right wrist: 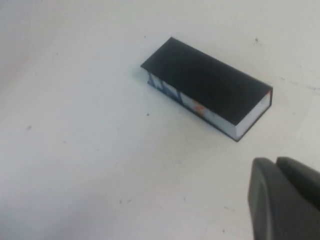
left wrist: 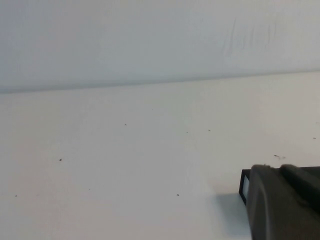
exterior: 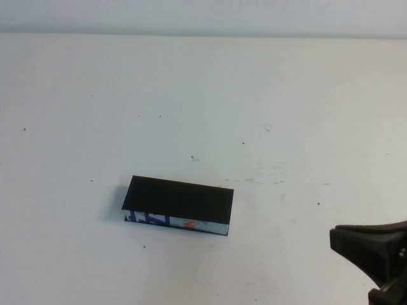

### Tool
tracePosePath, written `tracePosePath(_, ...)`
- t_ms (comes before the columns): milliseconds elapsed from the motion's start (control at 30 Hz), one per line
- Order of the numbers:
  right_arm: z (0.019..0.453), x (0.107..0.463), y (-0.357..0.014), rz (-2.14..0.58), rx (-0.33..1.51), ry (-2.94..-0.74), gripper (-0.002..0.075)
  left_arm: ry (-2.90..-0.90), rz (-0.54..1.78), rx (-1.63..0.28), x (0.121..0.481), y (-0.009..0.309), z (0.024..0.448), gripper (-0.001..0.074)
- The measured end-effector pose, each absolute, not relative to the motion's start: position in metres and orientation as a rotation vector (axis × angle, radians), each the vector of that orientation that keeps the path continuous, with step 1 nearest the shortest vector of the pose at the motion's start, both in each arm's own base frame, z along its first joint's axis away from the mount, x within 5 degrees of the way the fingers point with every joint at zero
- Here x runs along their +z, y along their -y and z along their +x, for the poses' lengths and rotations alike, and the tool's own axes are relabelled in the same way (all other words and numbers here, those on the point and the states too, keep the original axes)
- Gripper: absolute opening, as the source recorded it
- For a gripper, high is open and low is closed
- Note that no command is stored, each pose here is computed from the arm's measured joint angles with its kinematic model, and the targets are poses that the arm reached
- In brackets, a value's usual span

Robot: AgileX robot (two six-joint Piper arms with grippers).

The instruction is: Return glasses to glasses case

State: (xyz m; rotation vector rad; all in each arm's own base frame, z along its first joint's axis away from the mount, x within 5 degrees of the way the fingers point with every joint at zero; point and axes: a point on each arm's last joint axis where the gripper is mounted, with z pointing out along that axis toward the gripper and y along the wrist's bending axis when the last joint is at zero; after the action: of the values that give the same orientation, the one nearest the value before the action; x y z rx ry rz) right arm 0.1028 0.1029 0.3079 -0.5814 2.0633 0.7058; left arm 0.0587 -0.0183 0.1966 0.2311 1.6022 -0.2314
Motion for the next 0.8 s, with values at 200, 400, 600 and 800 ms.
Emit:
tracePosePath(200,0.102,0.281,-0.100,-0.467,0.757,-2.050,-0.0011,-1.602,0.232,-0.231,0.197,0.018,0.059,-0.0003)
tracePosePath(400,0.098,0.265,-0.099,-0.485,0.752,-2.130,-0.0011,-1.602,0.232,-0.231,0.197,0.018,0.059,-0.0003)
tracePosePath(600,0.097,0.263,-0.097,-0.524,0.718,-2.144,-0.0011,-1.602,0.232,-0.231,0.197,0.018,0.059,-0.0003)
tracePosePath(800,0.104,0.254,-0.076,-0.390,0.595,-1.968,-0.0011,-1.602,0.232,-0.231,0.197,0.018,0.059,-0.0003)
